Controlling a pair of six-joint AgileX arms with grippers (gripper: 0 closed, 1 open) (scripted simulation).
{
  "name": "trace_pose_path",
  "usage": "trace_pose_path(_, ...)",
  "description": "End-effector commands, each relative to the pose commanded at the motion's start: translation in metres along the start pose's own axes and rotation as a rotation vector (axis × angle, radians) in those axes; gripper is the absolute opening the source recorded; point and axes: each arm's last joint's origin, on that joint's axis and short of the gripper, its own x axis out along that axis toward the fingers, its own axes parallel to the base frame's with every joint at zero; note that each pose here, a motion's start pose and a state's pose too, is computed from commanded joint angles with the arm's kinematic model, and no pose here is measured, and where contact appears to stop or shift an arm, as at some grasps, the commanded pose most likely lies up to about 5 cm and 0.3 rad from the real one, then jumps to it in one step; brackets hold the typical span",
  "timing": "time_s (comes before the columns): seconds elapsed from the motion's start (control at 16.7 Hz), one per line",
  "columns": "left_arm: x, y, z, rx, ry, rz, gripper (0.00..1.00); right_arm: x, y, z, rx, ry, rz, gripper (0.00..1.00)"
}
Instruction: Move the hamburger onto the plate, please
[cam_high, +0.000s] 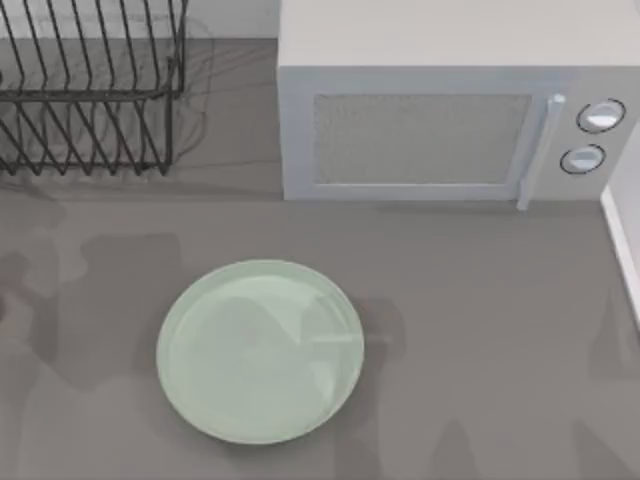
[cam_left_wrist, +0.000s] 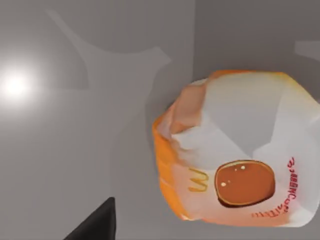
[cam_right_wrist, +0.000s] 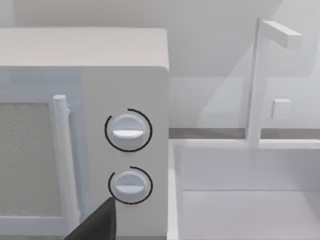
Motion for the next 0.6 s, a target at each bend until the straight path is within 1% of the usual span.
trace_pose_path(0.3,0.001,-0.001,0.001,0.003,-0.001,0.001,1.0,0.0,0.0,0.0,0.0,0.0,0.0,1.0)
trace_pose_path(0.42,0.013,-0.001,0.001,0.0,0.003,-0.003,1.0,0.0,0.0,0.0,0.0,0.0,0.0,1.0)
trace_pose_path(0.6,0.044,0.002,0.002,0.0,-0.003,0.004,1.0,0.0,0.0,0.0,0.0,0.0,0.0,1.0)
